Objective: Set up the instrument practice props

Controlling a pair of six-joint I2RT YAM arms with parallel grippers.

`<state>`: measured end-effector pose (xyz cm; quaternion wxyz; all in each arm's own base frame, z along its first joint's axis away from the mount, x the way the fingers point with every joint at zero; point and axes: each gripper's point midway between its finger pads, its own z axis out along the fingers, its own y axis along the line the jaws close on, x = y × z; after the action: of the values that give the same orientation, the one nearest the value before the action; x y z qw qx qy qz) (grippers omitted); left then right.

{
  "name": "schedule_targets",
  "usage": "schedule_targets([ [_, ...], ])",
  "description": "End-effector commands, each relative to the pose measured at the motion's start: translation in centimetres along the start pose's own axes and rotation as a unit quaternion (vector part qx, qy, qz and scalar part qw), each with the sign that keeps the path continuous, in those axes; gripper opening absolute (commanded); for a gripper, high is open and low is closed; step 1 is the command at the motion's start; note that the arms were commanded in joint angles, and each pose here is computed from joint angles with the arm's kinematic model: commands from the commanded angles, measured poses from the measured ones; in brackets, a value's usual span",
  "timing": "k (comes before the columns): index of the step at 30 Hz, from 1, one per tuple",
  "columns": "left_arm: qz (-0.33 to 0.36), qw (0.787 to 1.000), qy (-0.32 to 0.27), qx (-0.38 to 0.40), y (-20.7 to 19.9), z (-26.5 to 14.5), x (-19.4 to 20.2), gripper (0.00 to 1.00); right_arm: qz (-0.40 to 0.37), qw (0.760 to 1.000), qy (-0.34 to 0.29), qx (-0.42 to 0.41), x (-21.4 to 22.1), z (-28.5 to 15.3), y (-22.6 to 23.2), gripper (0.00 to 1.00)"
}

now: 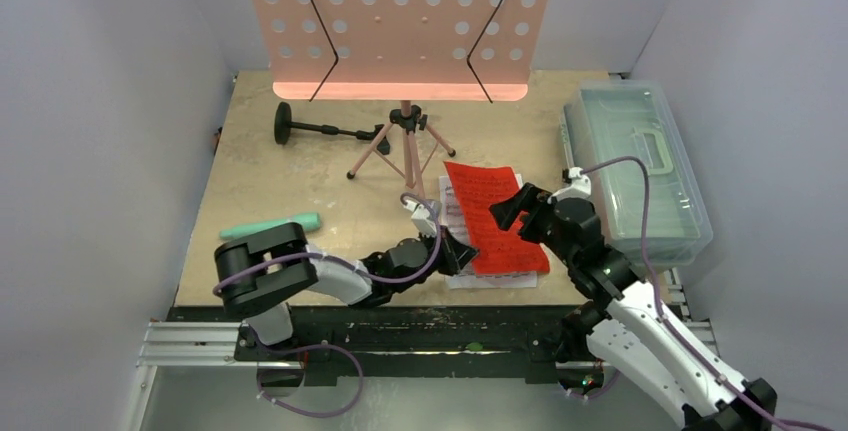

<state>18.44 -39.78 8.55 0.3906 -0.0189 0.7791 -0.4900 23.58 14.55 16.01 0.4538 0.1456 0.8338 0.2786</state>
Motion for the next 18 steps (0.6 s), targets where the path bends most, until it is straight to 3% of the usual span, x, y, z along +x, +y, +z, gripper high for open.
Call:
schedule_targets([
  [1,0.161,0.985,0.033,0.051,-5.1,0.0,-2.1,0.00,-0.032,0.998,-0.049,0.002,-3.0,-2.2,0.4,0.90],
  [6,0.266,0.952,0.126,0.081,-6.2,-3.0,-3.3,0.00,-0.071,0.993,-0.061,-0.066,-3.3,-3.2,2.4,0.90],
  [12,0.360,0.906,0.182,0.127,-7.5,-9.1,-6.6,0.00,-0.114,0.948,-0.047,-0.295,-0.8,-5.8,8.7,0.90],
  [15,0.414,0.873,0.215,0.143,-8.7,-12.2,-7.6,0.00,-0.121,0.934,-0.025,-0.335,-0.2,-6.3,10.2,0.91],
  [18,0.452,0.860,0.206,0.115,-8.6,-13.8,-9.7,0.00,-0.123,0.930,-0.005,-0.345,0.1,-6.2,10.8,0.94],
])
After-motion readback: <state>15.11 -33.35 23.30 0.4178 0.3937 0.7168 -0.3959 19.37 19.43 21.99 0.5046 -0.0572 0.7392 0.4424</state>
